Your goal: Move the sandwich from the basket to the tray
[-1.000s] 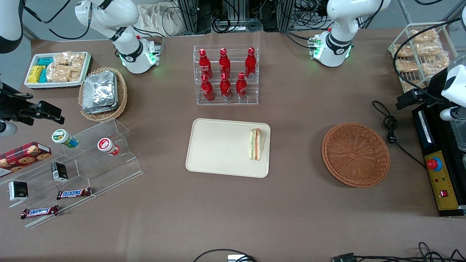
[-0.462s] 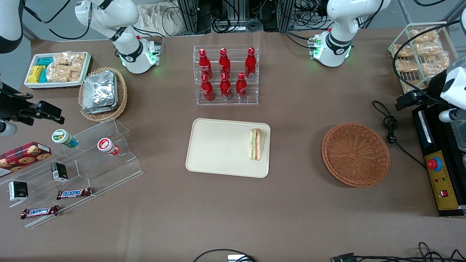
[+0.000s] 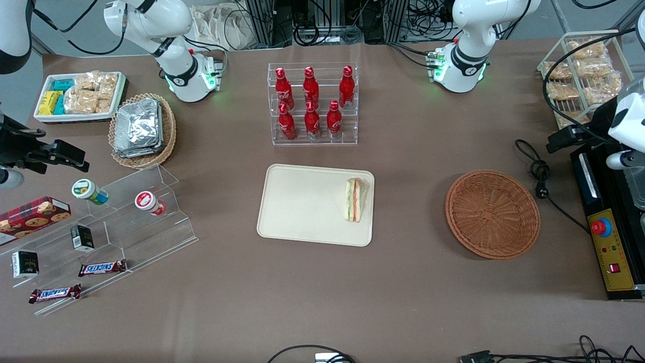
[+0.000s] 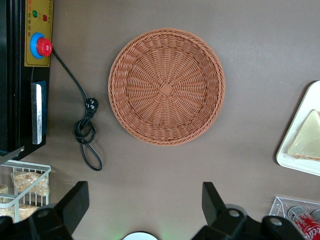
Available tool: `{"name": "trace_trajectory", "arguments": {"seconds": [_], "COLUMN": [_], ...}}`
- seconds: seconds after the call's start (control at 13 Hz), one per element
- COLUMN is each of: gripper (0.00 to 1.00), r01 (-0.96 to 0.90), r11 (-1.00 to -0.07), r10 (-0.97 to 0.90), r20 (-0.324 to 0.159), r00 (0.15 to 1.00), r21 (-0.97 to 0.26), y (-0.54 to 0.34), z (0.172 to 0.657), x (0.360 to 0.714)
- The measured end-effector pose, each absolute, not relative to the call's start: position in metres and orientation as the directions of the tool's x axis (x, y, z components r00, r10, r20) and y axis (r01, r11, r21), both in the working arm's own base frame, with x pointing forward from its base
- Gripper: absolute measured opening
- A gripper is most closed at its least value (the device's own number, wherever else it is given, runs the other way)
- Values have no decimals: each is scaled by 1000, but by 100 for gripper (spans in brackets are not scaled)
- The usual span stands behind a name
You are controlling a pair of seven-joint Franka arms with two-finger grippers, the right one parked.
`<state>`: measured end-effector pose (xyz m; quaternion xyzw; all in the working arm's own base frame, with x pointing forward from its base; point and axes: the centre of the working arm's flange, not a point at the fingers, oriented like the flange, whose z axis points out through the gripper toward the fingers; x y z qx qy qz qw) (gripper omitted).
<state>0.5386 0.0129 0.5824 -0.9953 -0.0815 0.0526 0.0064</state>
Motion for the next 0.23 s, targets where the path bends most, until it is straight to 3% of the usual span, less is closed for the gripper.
{"name": "trace_trajectory", "arguments": {"seconds": [0.23], "gripper": [100], "r01": [163], "r11": [-986], "r10": [164], "r20": [-104], "r00": [981], "r21": [-21], "y": [14], "z": [582], "x": [539]}}
